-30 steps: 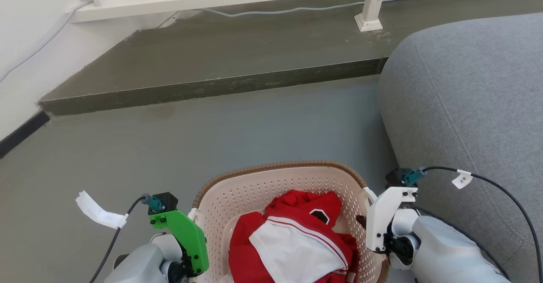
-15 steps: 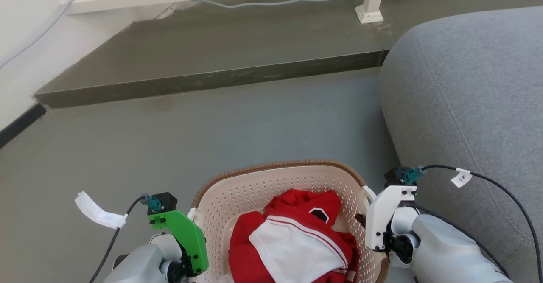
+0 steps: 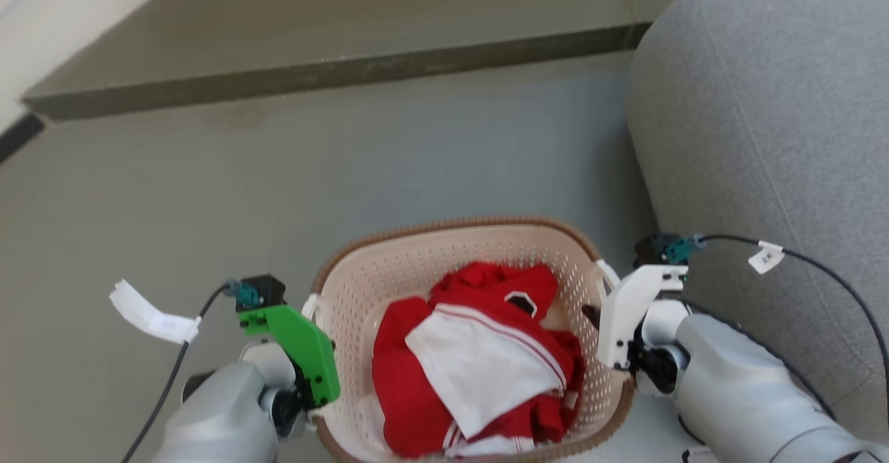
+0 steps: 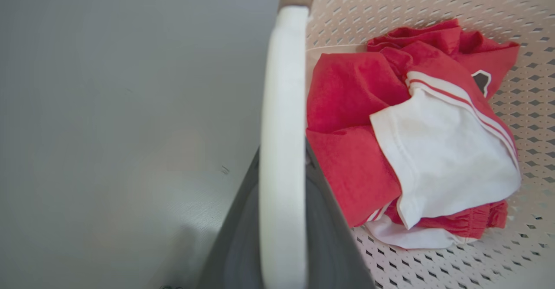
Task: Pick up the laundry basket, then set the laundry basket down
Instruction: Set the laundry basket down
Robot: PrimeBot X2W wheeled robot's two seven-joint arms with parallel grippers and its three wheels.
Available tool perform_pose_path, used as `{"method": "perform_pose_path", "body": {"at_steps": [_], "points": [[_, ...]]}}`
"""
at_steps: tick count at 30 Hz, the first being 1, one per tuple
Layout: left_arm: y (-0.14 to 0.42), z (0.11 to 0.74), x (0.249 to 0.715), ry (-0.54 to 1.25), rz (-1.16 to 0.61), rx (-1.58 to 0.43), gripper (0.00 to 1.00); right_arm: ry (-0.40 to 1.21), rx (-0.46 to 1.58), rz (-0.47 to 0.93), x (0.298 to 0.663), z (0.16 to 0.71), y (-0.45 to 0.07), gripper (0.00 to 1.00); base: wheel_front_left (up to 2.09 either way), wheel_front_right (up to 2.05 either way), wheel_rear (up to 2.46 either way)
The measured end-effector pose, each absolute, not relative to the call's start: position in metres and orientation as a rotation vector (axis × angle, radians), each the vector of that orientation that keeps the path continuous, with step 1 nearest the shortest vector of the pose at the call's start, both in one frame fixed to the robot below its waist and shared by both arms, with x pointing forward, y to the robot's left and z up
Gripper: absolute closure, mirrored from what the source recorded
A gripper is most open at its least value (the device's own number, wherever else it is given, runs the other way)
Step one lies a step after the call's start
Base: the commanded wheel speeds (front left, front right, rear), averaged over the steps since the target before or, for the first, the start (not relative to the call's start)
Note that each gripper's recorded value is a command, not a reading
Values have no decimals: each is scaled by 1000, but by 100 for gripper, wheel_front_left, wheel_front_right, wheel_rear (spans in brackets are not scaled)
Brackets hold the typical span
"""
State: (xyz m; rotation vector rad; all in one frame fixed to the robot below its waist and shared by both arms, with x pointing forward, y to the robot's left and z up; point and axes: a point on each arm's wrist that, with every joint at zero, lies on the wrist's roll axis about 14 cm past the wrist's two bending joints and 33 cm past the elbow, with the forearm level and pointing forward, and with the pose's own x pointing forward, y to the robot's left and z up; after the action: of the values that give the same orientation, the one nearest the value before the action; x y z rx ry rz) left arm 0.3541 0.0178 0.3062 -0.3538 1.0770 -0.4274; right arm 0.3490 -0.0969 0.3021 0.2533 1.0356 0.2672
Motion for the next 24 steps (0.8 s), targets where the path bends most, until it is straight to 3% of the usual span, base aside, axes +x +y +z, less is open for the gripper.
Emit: {"method": "perform_pose_path", "body": {"at_steps": [24], "points": [[1, 260, 418, 1020, -431, -411, 100, 993, 276, 210, 406, 251, -114, 100, 0, 0, 0]]}}
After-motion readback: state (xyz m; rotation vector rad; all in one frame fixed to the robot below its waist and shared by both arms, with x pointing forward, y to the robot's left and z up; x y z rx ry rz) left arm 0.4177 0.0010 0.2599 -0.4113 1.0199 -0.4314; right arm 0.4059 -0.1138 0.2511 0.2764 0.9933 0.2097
